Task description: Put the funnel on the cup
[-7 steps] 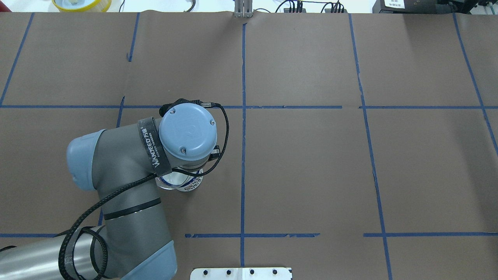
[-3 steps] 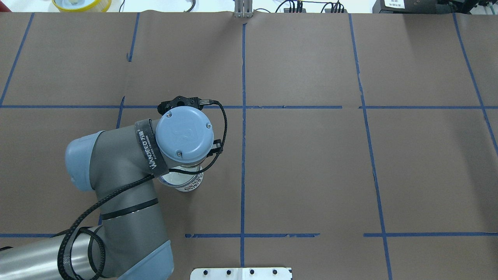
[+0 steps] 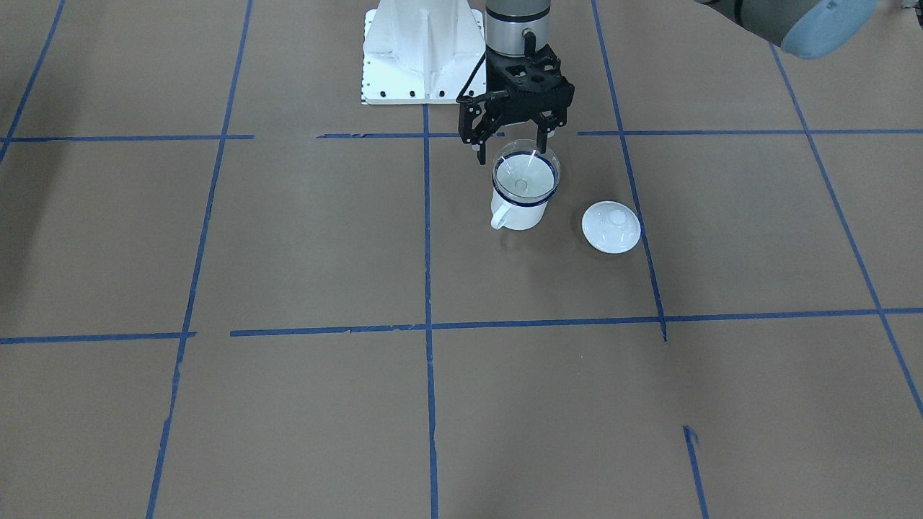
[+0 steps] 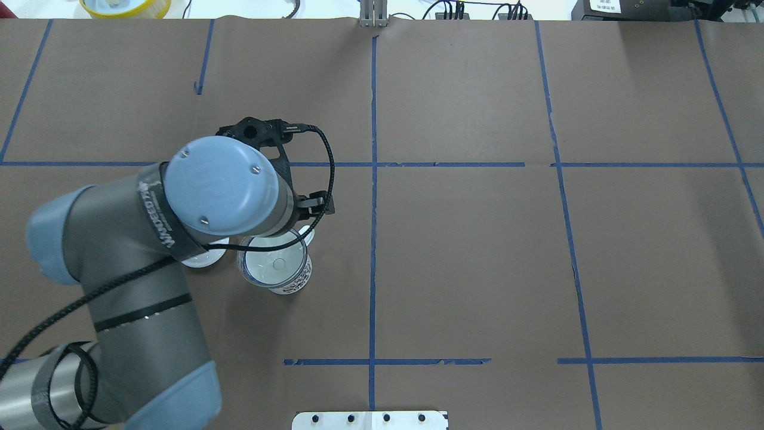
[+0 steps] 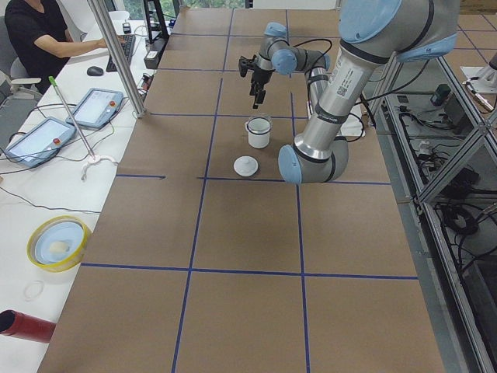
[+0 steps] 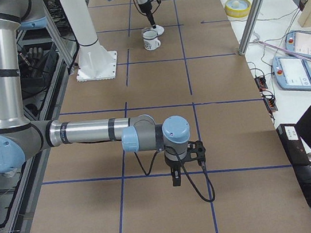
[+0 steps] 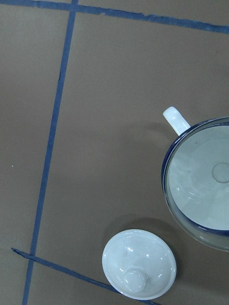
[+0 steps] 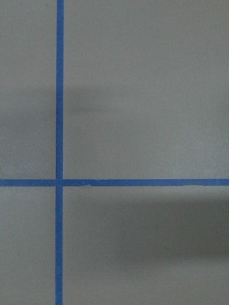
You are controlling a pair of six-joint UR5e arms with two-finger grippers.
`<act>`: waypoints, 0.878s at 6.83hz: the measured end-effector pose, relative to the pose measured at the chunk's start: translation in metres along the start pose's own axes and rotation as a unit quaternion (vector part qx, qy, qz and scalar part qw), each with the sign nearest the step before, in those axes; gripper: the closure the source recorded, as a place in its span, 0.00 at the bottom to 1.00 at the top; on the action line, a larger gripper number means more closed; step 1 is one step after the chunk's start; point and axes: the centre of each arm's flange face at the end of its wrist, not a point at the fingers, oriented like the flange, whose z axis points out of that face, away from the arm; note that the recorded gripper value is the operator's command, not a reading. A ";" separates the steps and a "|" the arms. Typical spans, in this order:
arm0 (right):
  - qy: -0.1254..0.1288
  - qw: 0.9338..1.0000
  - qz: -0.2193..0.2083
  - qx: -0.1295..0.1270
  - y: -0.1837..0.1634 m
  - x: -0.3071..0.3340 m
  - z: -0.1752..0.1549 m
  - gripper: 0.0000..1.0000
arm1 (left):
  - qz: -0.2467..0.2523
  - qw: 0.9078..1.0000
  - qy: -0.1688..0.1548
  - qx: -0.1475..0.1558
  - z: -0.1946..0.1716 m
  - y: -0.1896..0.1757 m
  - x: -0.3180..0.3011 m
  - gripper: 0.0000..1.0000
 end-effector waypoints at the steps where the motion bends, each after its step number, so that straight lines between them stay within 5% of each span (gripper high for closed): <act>1: 0.000 1.000 0.000 0.000 0.000 0.000 0.000 0.00 | 0.024 1.000 0.008 0.009 -0.016 -0.050 -0.030 0.00; 4: 0.000 1.000 0.000 0.000 0.000 0.000 0.000 0.00 | 0.139 0.990 -0.019 -0.010 -0.038 -0.199 -0.196 0.00; 6: 0.000 1.000 0.000 0.000 0.000 0.000 0.000 0.00 | 0.167 0.983 -0.051 -0.051 -0.030 -0.273 -0.349 0.00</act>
